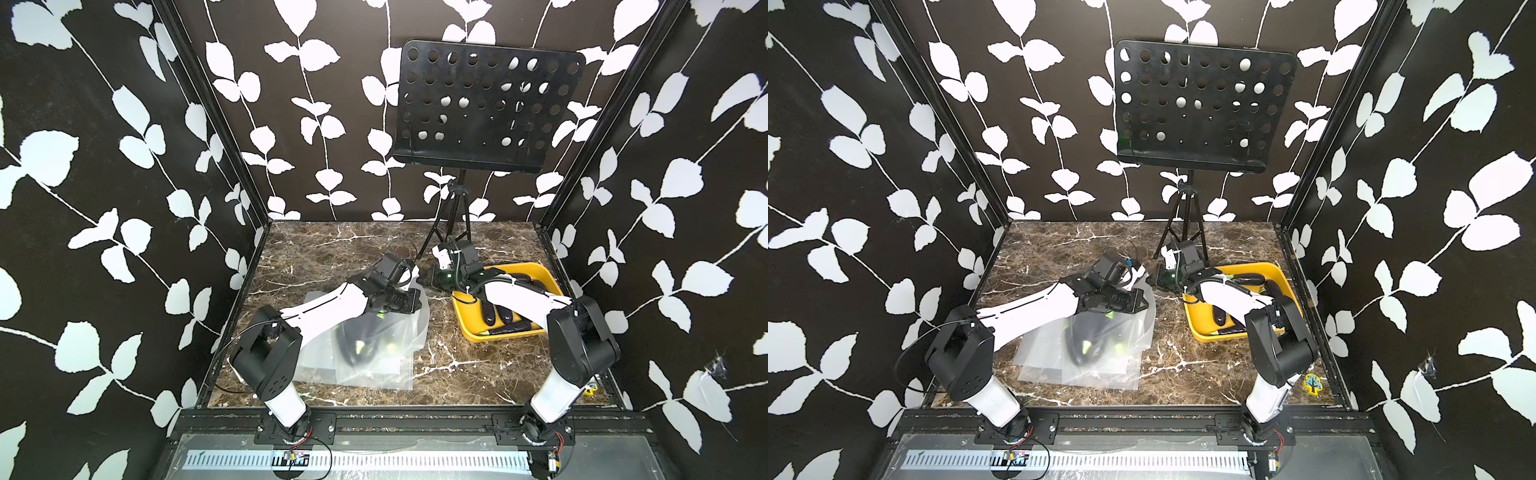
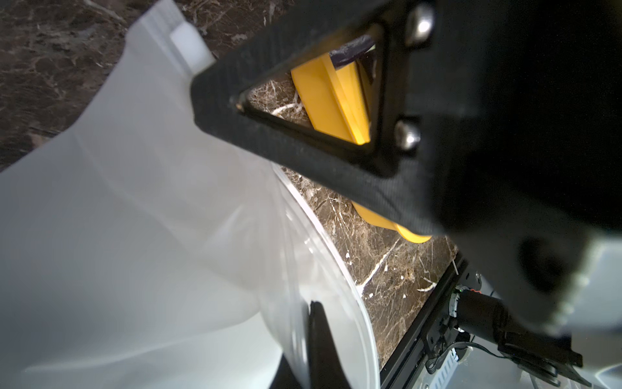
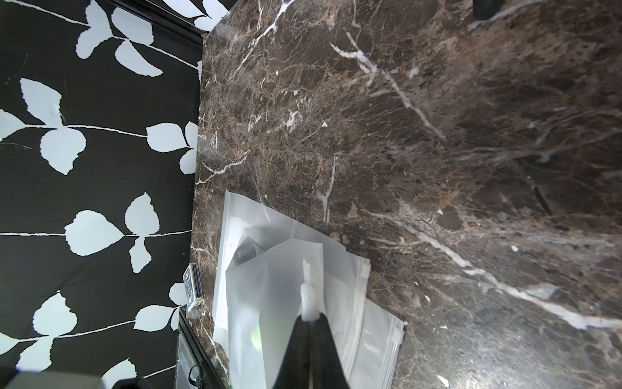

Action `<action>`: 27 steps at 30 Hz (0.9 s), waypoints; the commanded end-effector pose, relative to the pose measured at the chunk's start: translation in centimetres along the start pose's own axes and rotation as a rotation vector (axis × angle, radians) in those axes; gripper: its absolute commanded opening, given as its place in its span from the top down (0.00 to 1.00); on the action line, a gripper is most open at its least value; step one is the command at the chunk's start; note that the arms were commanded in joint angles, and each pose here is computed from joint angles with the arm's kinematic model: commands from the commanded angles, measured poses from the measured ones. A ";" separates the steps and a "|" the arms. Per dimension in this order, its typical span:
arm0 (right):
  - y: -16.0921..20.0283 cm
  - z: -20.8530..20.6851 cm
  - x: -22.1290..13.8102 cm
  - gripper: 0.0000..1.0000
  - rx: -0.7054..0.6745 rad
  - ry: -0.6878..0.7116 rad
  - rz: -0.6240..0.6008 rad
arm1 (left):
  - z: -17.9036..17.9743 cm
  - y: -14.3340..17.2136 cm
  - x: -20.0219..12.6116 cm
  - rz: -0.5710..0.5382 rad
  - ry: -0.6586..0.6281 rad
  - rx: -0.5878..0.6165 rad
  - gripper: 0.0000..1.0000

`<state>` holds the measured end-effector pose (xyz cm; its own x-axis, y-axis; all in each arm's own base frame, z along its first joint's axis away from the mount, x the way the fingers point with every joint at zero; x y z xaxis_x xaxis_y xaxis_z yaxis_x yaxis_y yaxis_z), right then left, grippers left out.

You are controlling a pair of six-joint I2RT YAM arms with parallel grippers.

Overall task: Place the eggplant in a zip-top bag and seal the zipper
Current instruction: Zip the zipper on the zipper food storage bag.

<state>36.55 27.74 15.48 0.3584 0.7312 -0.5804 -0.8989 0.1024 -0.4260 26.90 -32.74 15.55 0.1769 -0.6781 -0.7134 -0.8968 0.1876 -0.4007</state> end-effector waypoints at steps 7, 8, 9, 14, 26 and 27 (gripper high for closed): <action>-0.6 -0.2 0.2 0.98 -0.052 -0.009 -0.004 | -1.1 -1.6 -6.4 -0.064 0.215 0.043 0.64; -0.6 -0.2 0.2 0.97 -0.054 -0.011 -0.004 | -0.9 -1.8 -6.7 -0.077 0.197 0.053 0.64; -0.7 0.0 0.2 0.97 -0.063 -0.018 -0.002 | -0.4 -2.1 -7.1 -0.090 0.174 0.053 0.64; 0.1 1.8 -0.6 0.98 -0.178 -0.111 0.032 | 3.5 -5.5 -8.3 -0.186 0.026 0.091 0.66; 1.6 2.1 -1.7 0.98 -0.462 -0.159 0.195 | 5.7 -9.5 -4.7 -0.262 0.118 0.588 0.64; 1.6 2.2 -1.8 0.98 -0.481 -0.160 0.194 | 5.9 -9.5 -4.7 -0.241 0.145 0.632 0.64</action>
<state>34.73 28.54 17.74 0.1715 0.8132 -0.5561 -0.7709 -0.2407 -0.5897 36.34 -26.93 18.38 0.3167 -0.7603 -0.5672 -0.6205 0.2863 -0.7301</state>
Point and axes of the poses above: each gripper's point midway between its finger pads, its own x axis out along the fingers, its own z axis along the line the jaws close on, y = z × x, the point moved 2 cm from there along -x, back along the fingers, and after that the axes turned 4 degrees about -x, right-handed, at the moved point
